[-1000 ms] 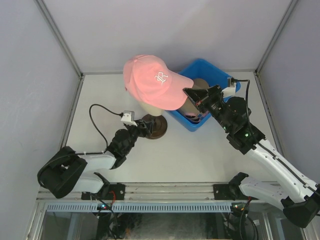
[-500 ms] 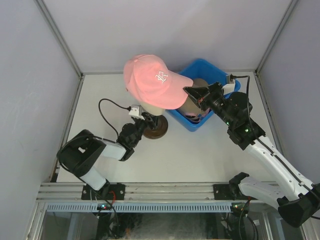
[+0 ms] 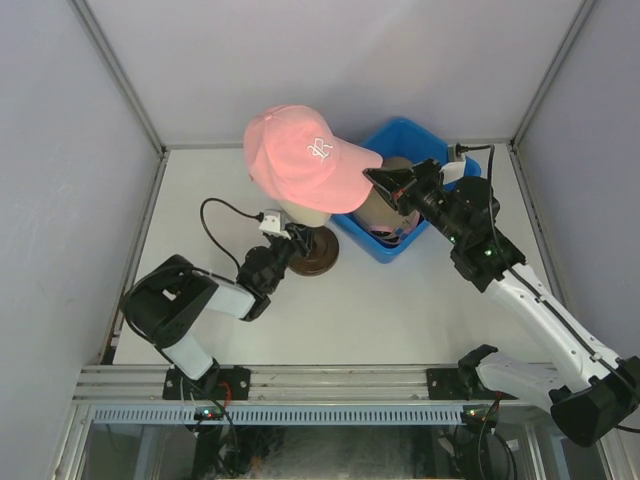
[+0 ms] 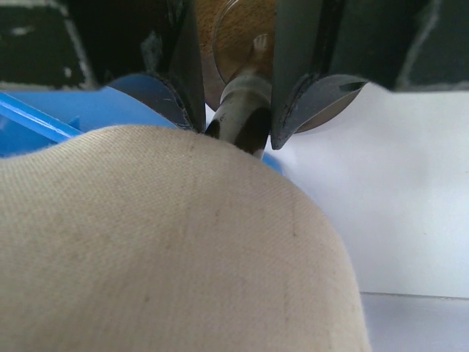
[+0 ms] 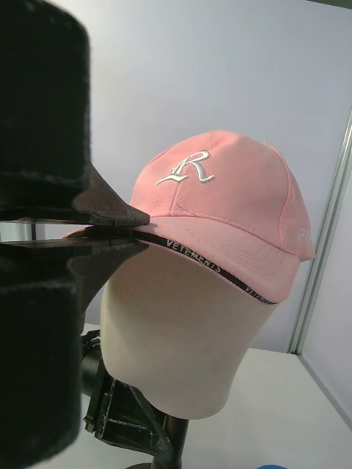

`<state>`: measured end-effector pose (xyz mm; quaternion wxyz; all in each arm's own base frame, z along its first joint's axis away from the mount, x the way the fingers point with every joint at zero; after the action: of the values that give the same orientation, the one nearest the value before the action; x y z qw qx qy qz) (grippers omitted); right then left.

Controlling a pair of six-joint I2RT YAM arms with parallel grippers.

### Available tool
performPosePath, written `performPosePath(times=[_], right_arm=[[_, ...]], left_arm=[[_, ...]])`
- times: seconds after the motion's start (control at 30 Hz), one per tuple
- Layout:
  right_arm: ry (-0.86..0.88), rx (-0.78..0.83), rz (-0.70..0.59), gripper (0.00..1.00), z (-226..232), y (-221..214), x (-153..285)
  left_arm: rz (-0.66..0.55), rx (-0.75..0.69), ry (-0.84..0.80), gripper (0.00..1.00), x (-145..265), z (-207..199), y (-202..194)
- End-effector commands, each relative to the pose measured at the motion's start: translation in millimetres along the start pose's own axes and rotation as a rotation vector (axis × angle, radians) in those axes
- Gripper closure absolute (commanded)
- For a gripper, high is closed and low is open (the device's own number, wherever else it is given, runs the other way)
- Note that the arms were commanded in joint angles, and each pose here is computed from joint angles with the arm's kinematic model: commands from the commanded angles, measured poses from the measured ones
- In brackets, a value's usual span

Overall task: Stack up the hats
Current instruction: Place the hat on the hat stand.

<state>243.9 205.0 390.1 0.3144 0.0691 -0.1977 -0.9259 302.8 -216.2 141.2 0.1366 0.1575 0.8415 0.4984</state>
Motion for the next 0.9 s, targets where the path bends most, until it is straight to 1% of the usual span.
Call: performPosePath(times=[0.0,0.27,0.53,0.7,0.87], right_arm=[[0.043,0.003,0.006,1.0,17,2,-3],[0.083,-0.01,-0.035,1.0,30,9,-4],[0.138,-0.051,-0.025,1.0,39,7,-14],[0.145,-0.052,-0.008,1.0,43,3,-21],[0.119,-0.05,0.009,1.0,35,-2,-24]], left_arm=[[-0.186,0.076,0.025,1.0,-2,-12,42],[-0.293,0.064,0.26,1.0,17,3,50],[-0.373,0.071,0.47,1.0,32,14,54],[-0.407,0.091,0.548,1.0,37,18,55],[-0.429,0.111,0.586,1.0,38,20,56]])
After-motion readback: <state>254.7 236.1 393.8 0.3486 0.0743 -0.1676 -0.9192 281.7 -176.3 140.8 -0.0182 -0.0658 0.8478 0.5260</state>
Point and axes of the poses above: each gripper's point midway between its finger pads, its own x axis back along the fingers, its own z axis along the line the jaws close on, y = z × x, the point moved 6 cm from there along x, back along the fingers, and after that the axes turned 10 degrees about x, right-handed, at the moved point
